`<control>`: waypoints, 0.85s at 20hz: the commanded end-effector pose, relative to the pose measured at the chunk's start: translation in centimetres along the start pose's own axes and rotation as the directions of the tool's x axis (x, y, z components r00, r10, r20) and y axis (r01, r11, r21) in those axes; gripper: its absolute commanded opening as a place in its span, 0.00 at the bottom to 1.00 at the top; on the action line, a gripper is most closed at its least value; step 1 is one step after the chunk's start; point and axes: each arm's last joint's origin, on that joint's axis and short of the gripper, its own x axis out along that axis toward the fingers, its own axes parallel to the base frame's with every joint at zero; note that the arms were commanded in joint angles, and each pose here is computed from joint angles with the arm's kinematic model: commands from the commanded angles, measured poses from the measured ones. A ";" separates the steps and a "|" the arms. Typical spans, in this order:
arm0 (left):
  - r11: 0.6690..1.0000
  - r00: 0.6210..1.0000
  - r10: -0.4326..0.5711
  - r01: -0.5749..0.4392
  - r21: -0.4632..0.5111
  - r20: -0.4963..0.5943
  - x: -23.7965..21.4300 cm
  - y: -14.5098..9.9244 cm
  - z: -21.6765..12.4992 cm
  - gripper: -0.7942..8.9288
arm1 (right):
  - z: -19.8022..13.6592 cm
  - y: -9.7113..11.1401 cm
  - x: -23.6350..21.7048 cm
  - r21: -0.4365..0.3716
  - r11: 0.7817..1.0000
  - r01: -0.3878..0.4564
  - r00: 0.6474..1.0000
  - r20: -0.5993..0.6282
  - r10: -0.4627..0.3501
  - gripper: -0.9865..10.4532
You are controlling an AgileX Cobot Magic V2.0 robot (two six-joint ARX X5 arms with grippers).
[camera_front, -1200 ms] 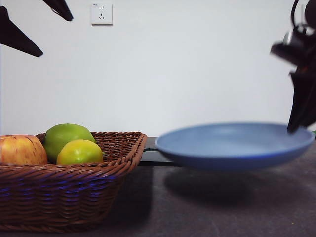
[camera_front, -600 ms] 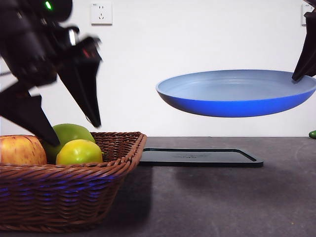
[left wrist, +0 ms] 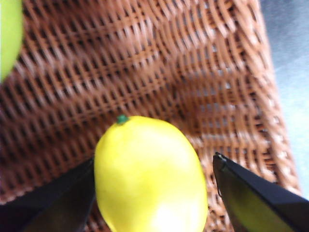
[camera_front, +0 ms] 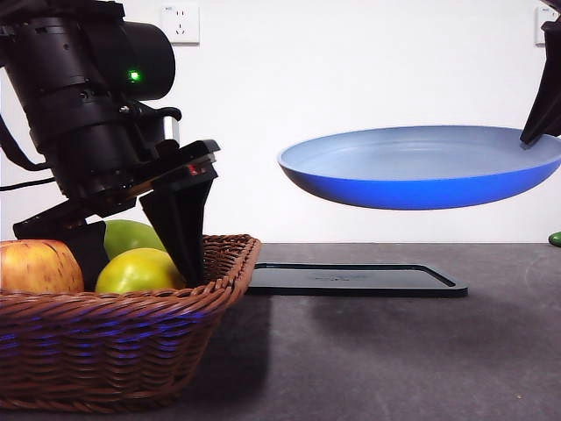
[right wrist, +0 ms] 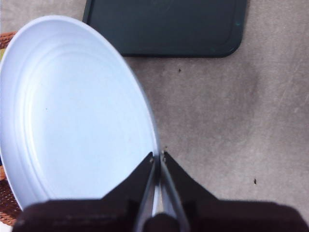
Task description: Take the lemon from the basket,put the lemon in the plate,hand out the plate
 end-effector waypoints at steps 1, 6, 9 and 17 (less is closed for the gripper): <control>0.999 1.000 0.008 -0.007 0.033 -0.008 0.1 -0.3 0.3 0.40 | 0.4 0.2 -0.2 -0.003 1.000 -0.007 1.000 0.019 0.007 0.09; 0.996 0.998 -0.023 0.017 0.089 0.060 -2.7 -1.4 1.4 0.29 | 0.5 0.0 -0.2 -0.001 0.997 0.078 0.996 0.034 -0.078 0.09; 0.987 0.984 -0.109 0.090 0.132 0.144 -7.0 -3.2 2.7 0.29 | 0.6 -0.3 0.3 0.008 0.995 0.099 0.995 0.017 -0.099 0.09; 0.883 0.918 -0.343 0.243 0.401 0.199 -9.1 -11.3 2.5 0.29 | 0.8 -0.8 4.2 0.073 0.994 -0.082 0.981 -0.168 0.093 0.09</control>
